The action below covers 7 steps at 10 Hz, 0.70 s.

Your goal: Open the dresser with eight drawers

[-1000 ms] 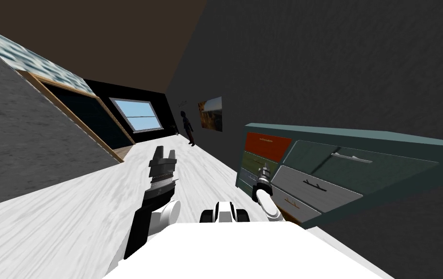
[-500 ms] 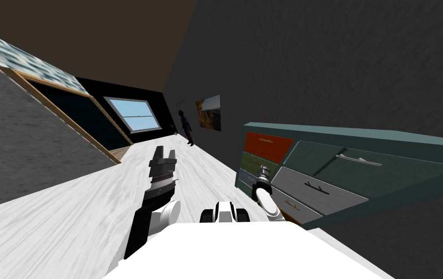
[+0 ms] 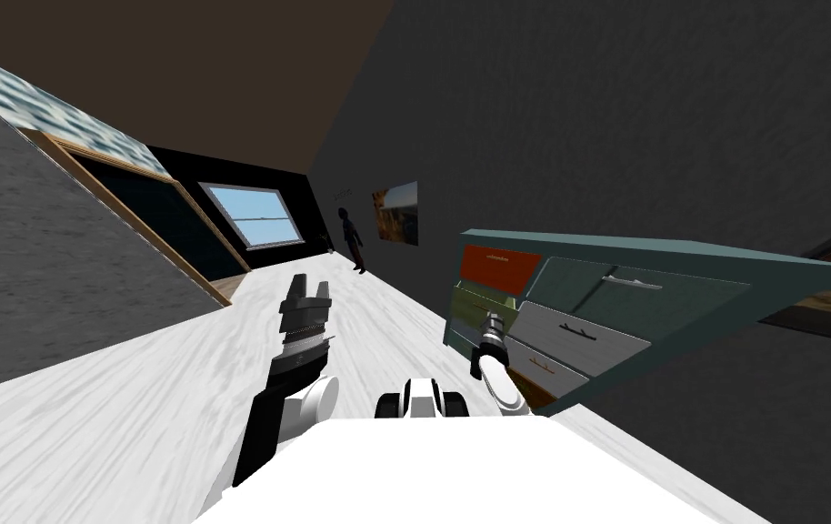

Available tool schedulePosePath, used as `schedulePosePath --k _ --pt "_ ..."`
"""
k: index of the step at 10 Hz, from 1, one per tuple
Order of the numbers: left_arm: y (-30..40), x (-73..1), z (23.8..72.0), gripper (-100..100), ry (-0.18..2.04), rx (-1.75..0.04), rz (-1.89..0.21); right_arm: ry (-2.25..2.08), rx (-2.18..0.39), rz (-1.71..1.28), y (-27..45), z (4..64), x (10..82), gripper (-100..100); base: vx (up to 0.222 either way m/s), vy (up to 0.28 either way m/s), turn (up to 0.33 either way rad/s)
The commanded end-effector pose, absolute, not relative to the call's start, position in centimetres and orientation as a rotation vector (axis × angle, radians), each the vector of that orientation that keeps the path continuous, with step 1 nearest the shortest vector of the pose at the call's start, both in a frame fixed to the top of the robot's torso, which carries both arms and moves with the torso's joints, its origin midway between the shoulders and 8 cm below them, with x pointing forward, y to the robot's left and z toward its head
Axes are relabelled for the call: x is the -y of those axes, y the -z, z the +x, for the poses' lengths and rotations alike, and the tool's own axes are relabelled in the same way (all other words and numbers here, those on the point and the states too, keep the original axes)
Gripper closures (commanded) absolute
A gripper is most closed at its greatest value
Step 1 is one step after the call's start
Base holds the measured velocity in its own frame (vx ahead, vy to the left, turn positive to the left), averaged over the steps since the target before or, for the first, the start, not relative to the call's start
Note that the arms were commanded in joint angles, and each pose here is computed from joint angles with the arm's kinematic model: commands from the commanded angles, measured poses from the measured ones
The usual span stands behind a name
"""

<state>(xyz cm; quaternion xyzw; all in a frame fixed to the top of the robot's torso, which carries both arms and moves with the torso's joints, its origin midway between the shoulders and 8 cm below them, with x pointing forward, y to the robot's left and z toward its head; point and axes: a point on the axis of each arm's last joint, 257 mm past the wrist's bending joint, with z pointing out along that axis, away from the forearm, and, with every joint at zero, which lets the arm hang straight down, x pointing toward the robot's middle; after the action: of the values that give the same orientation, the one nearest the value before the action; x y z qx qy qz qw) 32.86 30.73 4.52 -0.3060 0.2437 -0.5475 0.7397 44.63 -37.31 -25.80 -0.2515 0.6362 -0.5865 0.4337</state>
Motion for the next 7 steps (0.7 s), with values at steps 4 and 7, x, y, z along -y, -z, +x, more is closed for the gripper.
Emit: schedulePosePath --k 4,7 --pt "-4.5 -30.7 32.9 0 1.201 -0.535 -0.671 1.449 -1.586 -0.633 24.7 44.8 34.3 -100 -0.106 0.035 -0.030" --pt "-4.5 -30.7 32.9 0 1.201 -0.535 -0.671 1.434 -1.581 -0.649 23.8 45.4 33.8 -100 0.031 0.010 -0.080"
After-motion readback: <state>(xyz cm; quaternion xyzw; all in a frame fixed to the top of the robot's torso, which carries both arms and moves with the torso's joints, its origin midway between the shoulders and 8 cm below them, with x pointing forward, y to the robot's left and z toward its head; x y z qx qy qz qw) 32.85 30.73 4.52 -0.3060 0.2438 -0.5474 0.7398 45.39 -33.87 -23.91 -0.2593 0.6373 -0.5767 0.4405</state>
